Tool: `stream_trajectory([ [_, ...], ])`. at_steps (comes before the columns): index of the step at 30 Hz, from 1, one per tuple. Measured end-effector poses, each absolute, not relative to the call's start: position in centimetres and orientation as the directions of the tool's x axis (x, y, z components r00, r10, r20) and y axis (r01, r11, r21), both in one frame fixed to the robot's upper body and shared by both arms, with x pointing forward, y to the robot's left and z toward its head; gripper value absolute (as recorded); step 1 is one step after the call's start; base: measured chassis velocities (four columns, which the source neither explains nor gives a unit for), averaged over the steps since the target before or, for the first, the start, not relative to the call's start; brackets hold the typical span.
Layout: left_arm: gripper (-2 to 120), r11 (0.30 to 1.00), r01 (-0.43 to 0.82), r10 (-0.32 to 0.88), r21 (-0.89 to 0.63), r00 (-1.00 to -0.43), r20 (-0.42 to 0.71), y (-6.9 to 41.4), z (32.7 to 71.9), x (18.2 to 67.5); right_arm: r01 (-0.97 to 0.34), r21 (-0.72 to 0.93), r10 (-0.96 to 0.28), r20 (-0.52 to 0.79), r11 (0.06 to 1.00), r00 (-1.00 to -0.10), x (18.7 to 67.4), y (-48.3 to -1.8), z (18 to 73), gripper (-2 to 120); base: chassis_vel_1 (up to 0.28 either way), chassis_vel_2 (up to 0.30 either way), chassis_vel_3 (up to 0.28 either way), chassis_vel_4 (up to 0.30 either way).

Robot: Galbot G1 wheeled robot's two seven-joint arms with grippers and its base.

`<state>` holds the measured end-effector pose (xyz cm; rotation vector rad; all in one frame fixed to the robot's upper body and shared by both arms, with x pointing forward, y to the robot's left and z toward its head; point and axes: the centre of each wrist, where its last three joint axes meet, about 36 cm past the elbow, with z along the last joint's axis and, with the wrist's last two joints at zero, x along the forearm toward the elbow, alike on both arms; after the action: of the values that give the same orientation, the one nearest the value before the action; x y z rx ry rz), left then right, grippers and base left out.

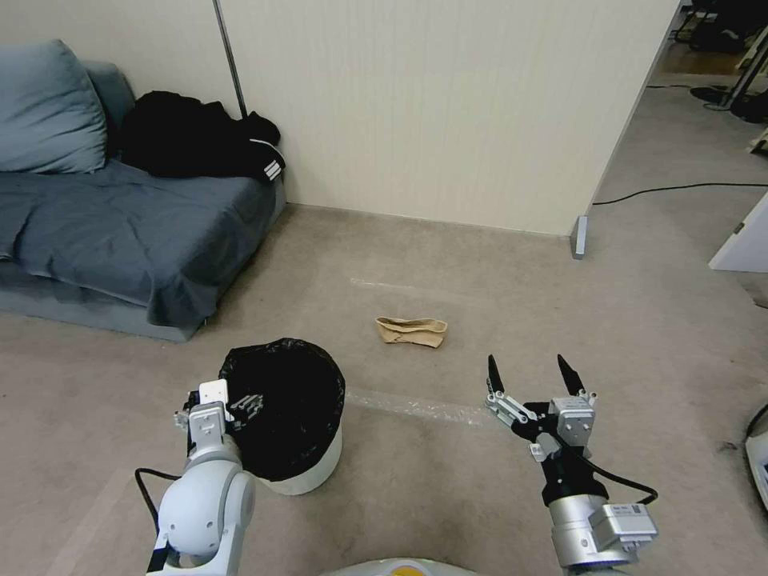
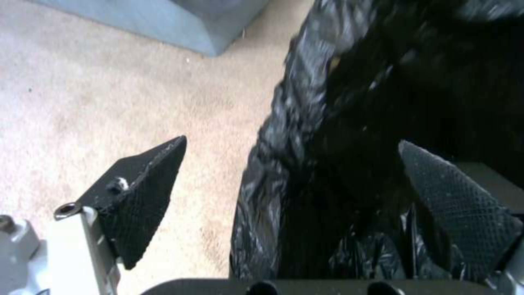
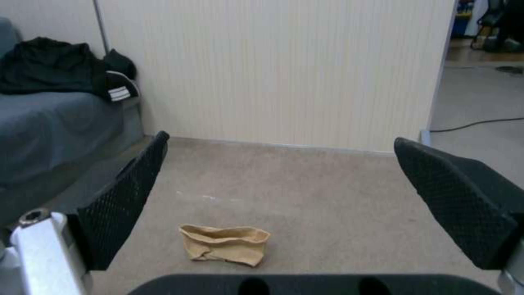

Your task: Pick up the trash bin, then pick up the garbage from the floor and place it into the trash bin.

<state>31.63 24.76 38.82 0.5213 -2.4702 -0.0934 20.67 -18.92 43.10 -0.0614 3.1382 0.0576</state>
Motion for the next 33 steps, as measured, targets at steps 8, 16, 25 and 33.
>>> stream_trajectory([
  [8, 72, 0.922, -0.357, -0.373, 0.152, -0.708, 0.600, 24.8, 37.6, 31.9, -0.042, 0.037, -0.042, 0.002, 0.998, -0.999, 20.6, -18.8, 43.0, 100, 0.000, 0.000, 0.000, 0.000],
  [16, 38, 0.921, -0.368, -0.363, 0.129, -0.688, 0.628, 24.7, 38.1, 31.1, -0.055, 0.031, -0.055, 0.004, 0.998, -0.998, 20.6, -18.7, 43.0, 100, 0.000, 0.000, 0.000, 0.000],
  [25, 19, 0.912, -0.389, -0.381, 0.132, -0.680, 0.627, 26.0, 38.8, 30.6, -0.059, 0.031, -0.059, 0.009, 0.998, -0.998, 20.6, -18.5, 42.8, 100, 0.000, 0.000, 0.000, 0.000],
  [33, 14, 0.909, -0.395, -0.384, 0.131, -0.677, 0.628, 25.9, 38.8, 30.2, -0.054, 0.018, -0.055, 0.007, 0.998, -0.998, 20.6, -18.5, 43.1, 100, 0.000, 0.000, 0.000, 0.000],
])
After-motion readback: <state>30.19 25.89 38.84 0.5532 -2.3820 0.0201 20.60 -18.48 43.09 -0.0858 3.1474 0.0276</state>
